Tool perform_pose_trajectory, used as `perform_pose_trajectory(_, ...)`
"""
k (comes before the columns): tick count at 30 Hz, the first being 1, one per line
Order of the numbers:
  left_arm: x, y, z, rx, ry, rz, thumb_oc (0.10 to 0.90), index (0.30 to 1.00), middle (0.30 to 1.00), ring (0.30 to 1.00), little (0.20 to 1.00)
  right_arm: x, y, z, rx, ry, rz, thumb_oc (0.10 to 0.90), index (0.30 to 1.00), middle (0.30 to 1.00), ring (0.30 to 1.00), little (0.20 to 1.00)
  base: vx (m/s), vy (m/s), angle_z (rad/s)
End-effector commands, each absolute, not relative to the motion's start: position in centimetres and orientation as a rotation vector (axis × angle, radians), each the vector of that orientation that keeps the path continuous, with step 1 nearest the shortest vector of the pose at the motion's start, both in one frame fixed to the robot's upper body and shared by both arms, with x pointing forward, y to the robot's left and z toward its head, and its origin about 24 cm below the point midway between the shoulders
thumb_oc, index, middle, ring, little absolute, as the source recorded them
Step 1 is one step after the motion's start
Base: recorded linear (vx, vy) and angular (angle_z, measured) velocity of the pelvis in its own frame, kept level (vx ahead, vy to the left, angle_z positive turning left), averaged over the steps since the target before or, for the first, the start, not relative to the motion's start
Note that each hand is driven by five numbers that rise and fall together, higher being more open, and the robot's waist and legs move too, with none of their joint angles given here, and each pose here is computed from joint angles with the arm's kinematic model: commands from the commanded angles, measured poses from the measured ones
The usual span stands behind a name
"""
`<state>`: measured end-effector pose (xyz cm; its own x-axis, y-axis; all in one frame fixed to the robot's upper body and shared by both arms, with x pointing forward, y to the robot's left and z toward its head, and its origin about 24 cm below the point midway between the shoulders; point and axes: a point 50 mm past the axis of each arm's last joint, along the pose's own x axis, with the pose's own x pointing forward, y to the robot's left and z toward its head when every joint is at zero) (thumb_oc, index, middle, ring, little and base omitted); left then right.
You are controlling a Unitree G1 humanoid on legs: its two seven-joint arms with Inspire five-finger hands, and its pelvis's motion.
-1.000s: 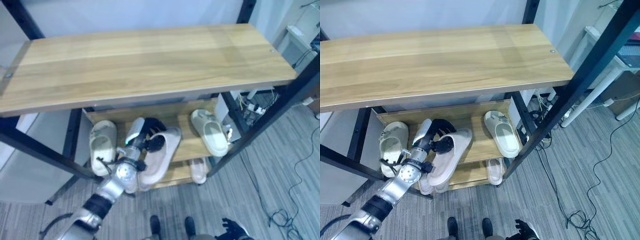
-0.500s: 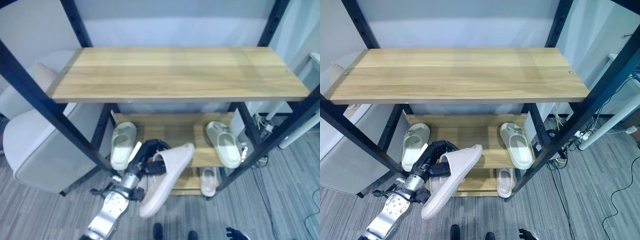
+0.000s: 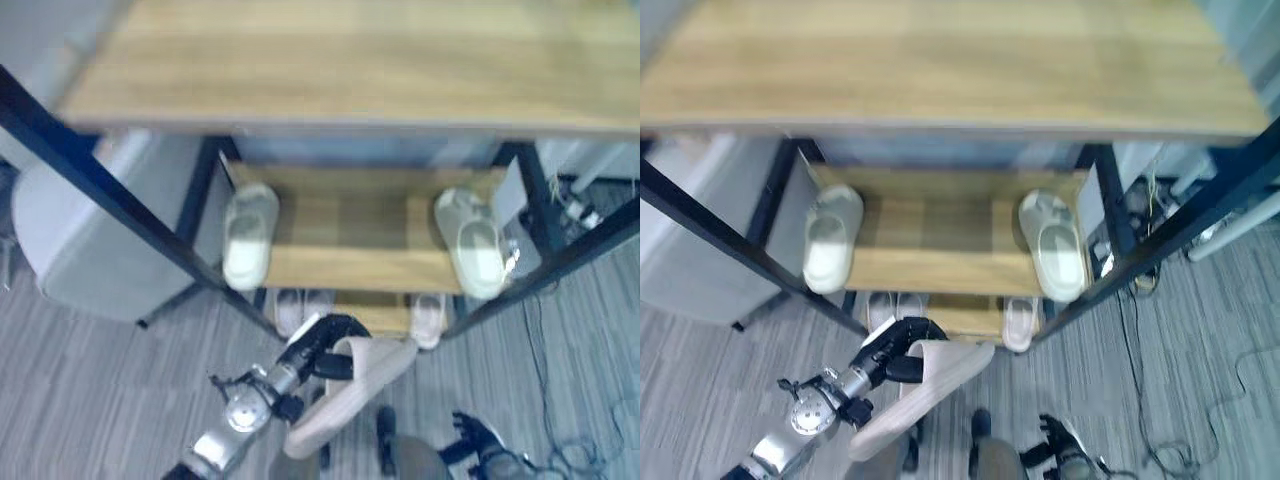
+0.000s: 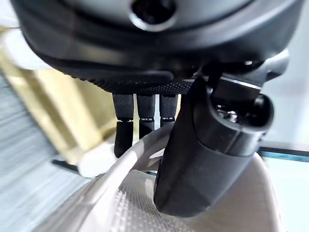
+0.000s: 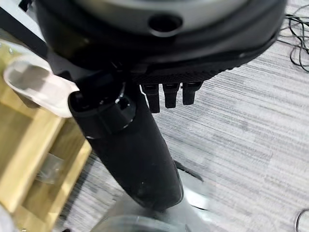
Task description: Arrange the slippers neatly on the shoe rack.
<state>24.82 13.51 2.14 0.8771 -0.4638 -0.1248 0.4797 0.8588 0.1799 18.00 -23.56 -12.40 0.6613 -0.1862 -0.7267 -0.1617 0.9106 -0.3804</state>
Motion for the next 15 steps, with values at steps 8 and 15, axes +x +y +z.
perform_pose_trajectory(8,29.2,11.7,16.4,0.361,-0.66,-0.289,0.4,0.3,0.3,0.3,0.3,25.0,-23.1,-5.2,-0.32,0.376,-0.147,0.8,0.9,0.9,0.9,0.9,-0.13,0.039,-0.11)
perform_pose_trajectory(15,29.7,12.9,29.0,0.485,-1.15,0.05,0.4,0.3,0.3,0.3,0.3,30.1,-23.6,6.5,-0.281,-0.165,-0.225,0.8,0.9,0.9,0.9,0.9,0.04,0.075,-0.31)
